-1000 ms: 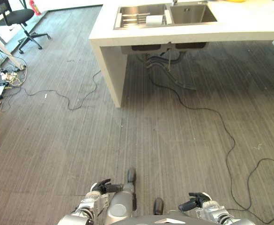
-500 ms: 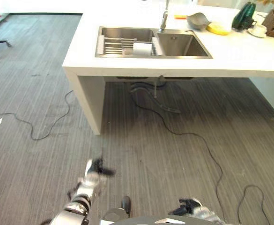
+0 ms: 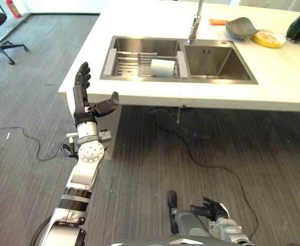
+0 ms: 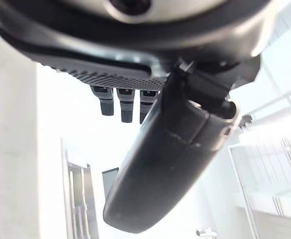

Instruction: Place the dishes in the dishwasher.

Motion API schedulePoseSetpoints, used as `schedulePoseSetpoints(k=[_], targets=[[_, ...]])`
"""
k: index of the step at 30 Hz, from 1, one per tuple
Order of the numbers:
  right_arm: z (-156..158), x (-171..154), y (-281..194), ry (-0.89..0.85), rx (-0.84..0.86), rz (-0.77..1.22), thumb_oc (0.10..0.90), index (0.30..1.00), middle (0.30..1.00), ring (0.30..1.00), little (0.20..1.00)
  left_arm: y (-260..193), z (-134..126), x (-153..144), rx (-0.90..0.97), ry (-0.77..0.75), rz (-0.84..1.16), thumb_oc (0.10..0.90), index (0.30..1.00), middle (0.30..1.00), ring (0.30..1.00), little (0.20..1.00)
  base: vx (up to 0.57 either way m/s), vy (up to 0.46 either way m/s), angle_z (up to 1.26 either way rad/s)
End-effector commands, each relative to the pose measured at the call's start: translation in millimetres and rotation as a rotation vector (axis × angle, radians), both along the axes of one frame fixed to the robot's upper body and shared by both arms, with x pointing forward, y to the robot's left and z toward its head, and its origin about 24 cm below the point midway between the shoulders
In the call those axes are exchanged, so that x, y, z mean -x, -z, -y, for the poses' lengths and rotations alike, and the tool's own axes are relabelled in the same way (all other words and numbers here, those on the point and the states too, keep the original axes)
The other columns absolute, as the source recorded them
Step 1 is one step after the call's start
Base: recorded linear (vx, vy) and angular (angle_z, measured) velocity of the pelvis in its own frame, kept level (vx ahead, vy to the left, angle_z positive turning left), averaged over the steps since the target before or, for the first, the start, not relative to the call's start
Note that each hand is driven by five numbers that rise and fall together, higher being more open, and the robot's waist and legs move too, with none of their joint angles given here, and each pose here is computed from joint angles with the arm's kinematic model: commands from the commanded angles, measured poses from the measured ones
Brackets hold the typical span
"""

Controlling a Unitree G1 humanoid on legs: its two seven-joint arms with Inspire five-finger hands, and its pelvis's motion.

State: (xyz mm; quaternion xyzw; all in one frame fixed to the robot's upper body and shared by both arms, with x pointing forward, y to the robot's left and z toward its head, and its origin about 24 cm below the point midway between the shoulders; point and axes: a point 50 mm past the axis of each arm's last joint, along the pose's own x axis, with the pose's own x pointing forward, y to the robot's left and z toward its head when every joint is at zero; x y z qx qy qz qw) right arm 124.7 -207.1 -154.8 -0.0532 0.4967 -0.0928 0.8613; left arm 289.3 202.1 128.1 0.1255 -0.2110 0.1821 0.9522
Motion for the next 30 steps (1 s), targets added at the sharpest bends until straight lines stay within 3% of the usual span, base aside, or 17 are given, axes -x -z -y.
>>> schedulePoseSetpoints(k=[1, 5, 6, 8, 9, 13, 17, 19, 30], targets=[[-5.5, 26.0, 9.1, -0.129, 0.026, -0.109, 0.8, 0.9, 0.9, 0.9, 0.9, -64.8, 13.1, 14.2, -0.128, 0.094, 0.342, 0.8, 0.9, 0.9, 0.9, 0.9, 0.35, -0.209, 0.41], [-2.4, 13.1, 5.2, -0.184, 0.046, -0.083, 0.8, 0.9, 0.9, 0.9, 0.9, -70.5, 12.8, 20.6, -0.129, 0.122, 0.372, 0.8, 0.9, 0.9, 0.9, 0.9, 0.22, -0.164, 0.02], [-1.4, -10.6, -3.7, -0.173, 0.038, 0.009, 0.8, 0.9, 0.9, 0.9, 0.9, -77.7, 12.0, 23.1, -0.201, 0.118, 0.394, 0.8, 0.9, 0.9, 0.9, 0.9, 0.22, -0.25, 0.0], [-2.6, -21.0, -8.1, -0.177, 0.027, 0.051, 0.8, 0.9, 0.9, 0.9, 0.9, -83.2, 11.0, 24.3, -0.289, 0.099, 0.408, 0.8, 0.9, 0.9, 0.9, 0.9, 0.12, -0.199, -0.04], [-0.3, -30.7, -13.7, -0.189, 0.023, 0.097, 0.8, 0.9, 0.9, 0.9, 0.9, -95.2, 9.4, 27.4, -0.513, 0.086, 0.417, 0.8, 0.9, 0.9, 0.9, 0.9, 0.1, -0.22, -0.11], [-0.4, -44.6, -19.7, -0.247, 0.045, 0.119, 0.8, 0.9, 0.9, 0.9, 0.9, -103.4, 18.1, 32.6, -0.568, 0.121, 0.464, 0.8, 0.9, 0.9, 0.9, 0.9, 0.11, -0.132, -0.2], [1.9, -40.8, -16.9, -0.24, 0.051, 0.089, 0.8, 0.9, 0.9, 0.9, 0.9, -105.2, 24.8, 30.1, -0.65, 0.137, 0.46, 0.8, 0.9, 0.9, 0.9, 0.9, 0.2, -0.002, -0.26], [4.7, -19.0, -8.0, -0.261, 0.053, 0.015, 0.8, 0.9, 0.9, 0.9, 0.9, -99.9, 34.6, 28.2, -0.662, 0.193, 0.438, 0.8, 0.9, 0.9, 0.9, 0.9, 0.24, 0.093, 0.06], [-9.7, 10.8, 5.3, -0.299, -0.011, -0.092, 0.8, 0.9, 0.9, 0.9, 0.9, -92.6, 26.9, 18.2, -0.891, 0.172, 0.33, 0.8, 0.9, 0.9, 0.9, 0.9, 0.12, 0.049, 0.0]])
